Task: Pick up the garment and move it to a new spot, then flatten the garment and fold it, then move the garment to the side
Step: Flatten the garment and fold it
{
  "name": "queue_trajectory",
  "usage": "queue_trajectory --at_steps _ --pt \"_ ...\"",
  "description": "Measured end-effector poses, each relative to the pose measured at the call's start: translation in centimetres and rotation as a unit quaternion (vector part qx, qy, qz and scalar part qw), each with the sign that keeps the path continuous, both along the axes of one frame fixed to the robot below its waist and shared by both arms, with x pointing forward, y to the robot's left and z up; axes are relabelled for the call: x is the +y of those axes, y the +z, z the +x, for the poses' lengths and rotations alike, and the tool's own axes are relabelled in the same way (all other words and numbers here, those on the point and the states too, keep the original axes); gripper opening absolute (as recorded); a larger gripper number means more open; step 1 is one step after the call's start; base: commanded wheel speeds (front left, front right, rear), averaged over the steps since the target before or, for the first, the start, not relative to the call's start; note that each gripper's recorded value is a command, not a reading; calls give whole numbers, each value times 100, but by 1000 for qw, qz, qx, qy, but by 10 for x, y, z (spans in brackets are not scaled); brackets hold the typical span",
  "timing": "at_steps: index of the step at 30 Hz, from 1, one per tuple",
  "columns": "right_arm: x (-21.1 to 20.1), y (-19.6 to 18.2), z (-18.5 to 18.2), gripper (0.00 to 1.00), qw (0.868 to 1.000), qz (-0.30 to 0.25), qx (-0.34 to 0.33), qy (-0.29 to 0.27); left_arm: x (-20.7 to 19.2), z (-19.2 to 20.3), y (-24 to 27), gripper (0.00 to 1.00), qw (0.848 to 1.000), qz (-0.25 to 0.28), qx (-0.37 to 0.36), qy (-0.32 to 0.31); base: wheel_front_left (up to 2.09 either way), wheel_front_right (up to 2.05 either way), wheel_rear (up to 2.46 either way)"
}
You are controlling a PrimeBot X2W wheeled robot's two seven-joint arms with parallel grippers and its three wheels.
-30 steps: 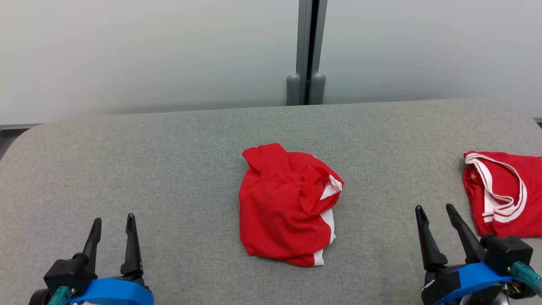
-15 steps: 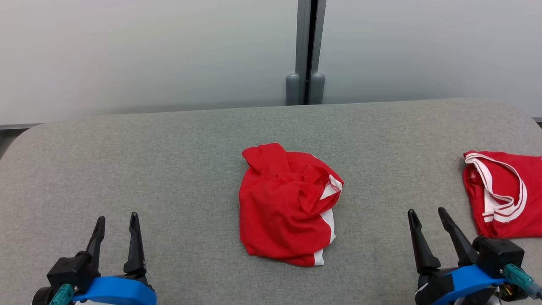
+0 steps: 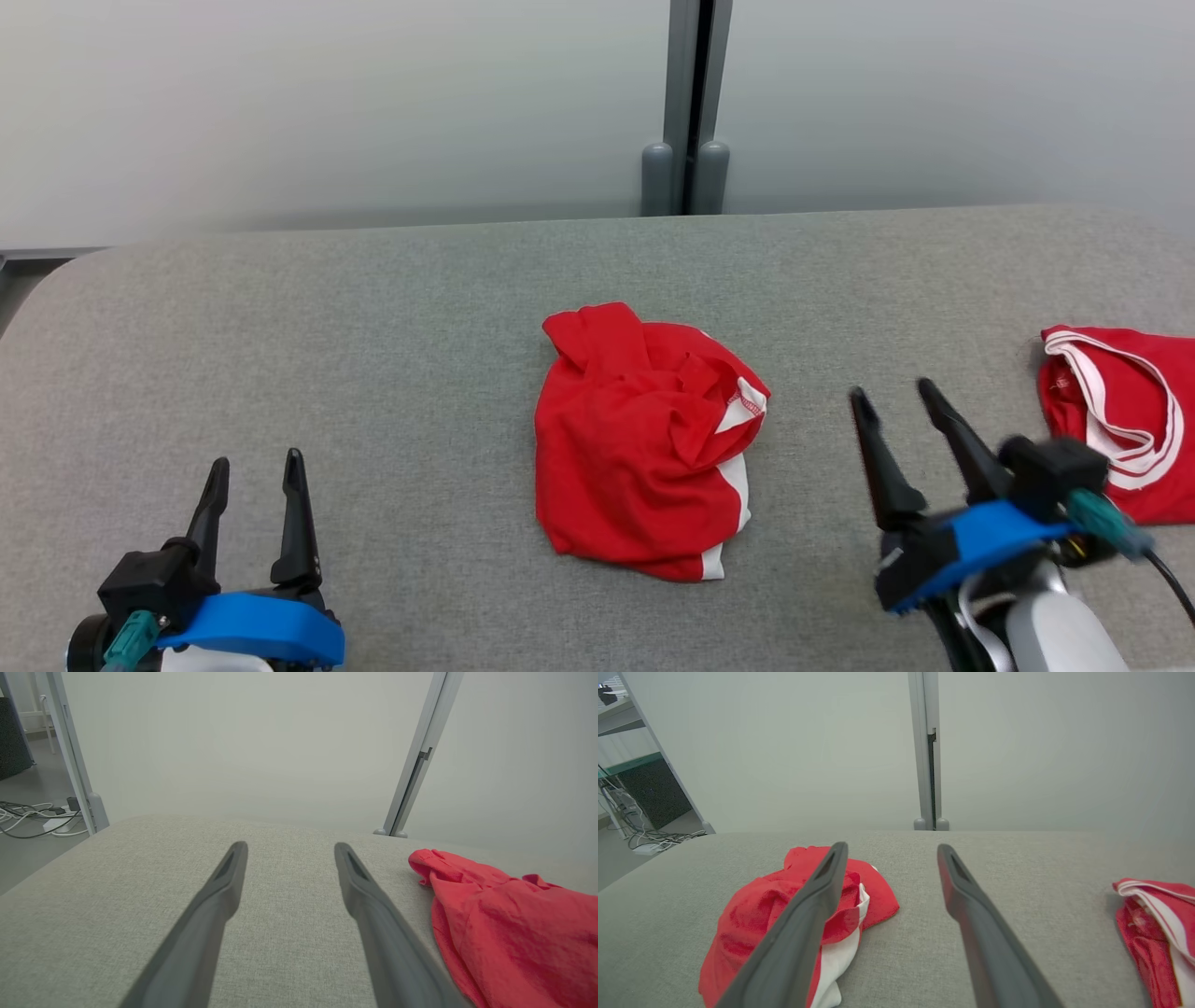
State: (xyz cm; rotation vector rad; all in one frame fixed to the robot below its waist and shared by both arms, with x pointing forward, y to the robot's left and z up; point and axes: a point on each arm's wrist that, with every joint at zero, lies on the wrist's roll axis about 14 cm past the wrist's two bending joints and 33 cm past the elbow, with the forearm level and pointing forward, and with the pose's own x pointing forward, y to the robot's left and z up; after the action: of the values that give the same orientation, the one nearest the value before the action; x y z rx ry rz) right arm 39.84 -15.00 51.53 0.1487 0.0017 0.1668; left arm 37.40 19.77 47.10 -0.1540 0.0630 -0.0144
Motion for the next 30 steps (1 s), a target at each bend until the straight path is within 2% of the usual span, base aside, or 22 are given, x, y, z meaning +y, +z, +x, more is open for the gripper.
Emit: queue_trajectory --at_steps 4,7,11,16,24,25,26,27,30 --pt "32 5 21 100 998 -1 28 51 1 1 1 100 1000 0 1 1 0 0 0" --pt "50 -14 30 100 992 -3 95 81 2 2 3 100 1000 -1 -2 4 0 0 0" --pt "71 -51 32 100 971 -6 209 115 3 3 6 100 1000 -2 -4 7 0 0 0" --pt "89 -71 38 100 949 17 281 142 8 1 2 100 1000 0 1 12 0 0 0" --pt "127 -93 34 100 919 57 340 191 14 0 -1 100 1000 0 6 19 0 0 0" --pt "133 -92 33 86 917 58 341 200 15 0 -2 100 1000 1 7 20 0 0 0" --pt "140 -89 34 25 916 64 336 208 15 0 -3 100 1000 0 8 19 0 0 0" --pt "145 -84 35 0 918 68 328 214 16 -1 -3 100 1000 0 8 20 0 0 0" --pt "155 -69 41 0 926 65 296 226 17 -2 -4 100 1000 1 9 21 0 0 0"
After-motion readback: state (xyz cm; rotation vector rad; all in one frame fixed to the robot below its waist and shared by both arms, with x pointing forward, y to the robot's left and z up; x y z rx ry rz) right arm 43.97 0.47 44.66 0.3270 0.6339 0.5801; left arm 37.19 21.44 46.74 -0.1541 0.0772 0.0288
